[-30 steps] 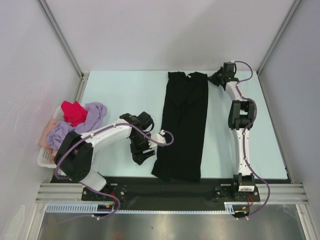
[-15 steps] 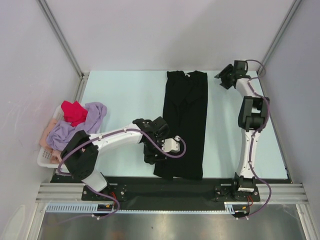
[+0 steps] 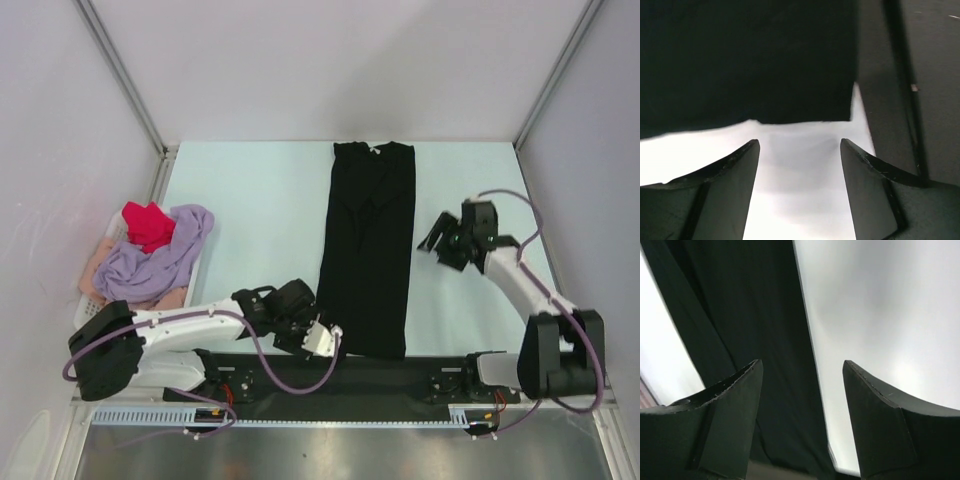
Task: Fold and stack the t-shirts
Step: Fold the tshirt
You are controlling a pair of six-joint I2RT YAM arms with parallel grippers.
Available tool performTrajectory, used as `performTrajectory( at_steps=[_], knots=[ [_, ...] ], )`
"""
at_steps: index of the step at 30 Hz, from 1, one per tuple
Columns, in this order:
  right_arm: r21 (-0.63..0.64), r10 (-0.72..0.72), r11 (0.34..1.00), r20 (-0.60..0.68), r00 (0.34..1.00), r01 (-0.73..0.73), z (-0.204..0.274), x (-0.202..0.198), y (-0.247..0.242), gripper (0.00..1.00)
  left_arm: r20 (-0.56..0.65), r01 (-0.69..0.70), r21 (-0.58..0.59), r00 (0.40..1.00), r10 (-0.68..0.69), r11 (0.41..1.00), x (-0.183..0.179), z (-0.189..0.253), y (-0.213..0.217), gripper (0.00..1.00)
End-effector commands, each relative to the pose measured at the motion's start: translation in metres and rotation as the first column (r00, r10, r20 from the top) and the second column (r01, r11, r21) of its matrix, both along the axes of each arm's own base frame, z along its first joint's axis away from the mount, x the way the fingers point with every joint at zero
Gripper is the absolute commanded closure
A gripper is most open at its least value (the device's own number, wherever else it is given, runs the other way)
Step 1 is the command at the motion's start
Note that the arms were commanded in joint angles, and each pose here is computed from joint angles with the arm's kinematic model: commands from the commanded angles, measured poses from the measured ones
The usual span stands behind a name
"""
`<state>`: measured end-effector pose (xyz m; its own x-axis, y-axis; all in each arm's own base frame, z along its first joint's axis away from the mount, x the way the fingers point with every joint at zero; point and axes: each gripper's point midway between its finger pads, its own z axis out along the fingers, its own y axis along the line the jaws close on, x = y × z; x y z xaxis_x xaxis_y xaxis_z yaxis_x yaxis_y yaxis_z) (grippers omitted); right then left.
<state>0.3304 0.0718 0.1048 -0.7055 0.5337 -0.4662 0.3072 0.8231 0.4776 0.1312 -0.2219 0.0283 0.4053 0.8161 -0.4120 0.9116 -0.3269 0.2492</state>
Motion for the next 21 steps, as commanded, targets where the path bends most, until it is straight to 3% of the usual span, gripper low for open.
performTrajectory(
  at_steps=[1, 7, 8, 11, 14, 17, 21],
  knots=[
    [-0.047, 0.027, 0.998, -0.07, 0.997, -0.03, -0.015, -0.059, 0.004, 0.3, 0.108, 0.166, -0.12, 0.982, -0.153, 0.979, -0.003, 0.011, -0.026, 0.29],
    [0.022, 0.068, 0.998, -0.124, 0.99, -0.066, -0.026, -0.138, 0.03, 0.36, 0.115, 0.295, -0.183, 0.954, -0.277, 0.938, -0.033, 0.014, -0.044, 0.27],
    [0.02, 0.073, 0.997, -0.149, 0.986, -0.071, -0.031, -0.149, 0.032, 0.36, 0.124, 0.316, -0.195, 0.947, -0.296, 0.929, -0.038, 0.017, -0.05, 0.12],
    [0.034, 0.115, 0.993, -0.205, 0.972, -0.111, -0.047, -0.178, 0.045, 0.37, 0.129, 0.348, -0.2, 0.936, -0.328, 0.916, -0.045, 0.016, -0.054, 0.11],
    [0.048, 0.188, 0.982, -0.259, 0.947, -0.182, -0.064, -0.202, 0.06, 0.39, 0.122, 0.383, -0.158, 0.922, -0.367, 0.91, -0.049, 0.003, -0.046, 0.14],
    [0.03, 0.237, 0.97, -0.319, 0.918, -0.24, -0.075, -0.218, 0.066, 0.39, 0.103, 0.378, -0.113, 0.924, -0.367, 0.919, -0.049, -0.006, -0.037, 0.29],
    [0.043, 0.282, 0.958, -0.32, 0.904, -0.283, -0.08, -0.226, 0.084, 0.38, 0.101, 0.378, -0.072, 0.923, -0.37, 0.923, -0.049, -0.013, -0.026, 0.31]
  ],
)
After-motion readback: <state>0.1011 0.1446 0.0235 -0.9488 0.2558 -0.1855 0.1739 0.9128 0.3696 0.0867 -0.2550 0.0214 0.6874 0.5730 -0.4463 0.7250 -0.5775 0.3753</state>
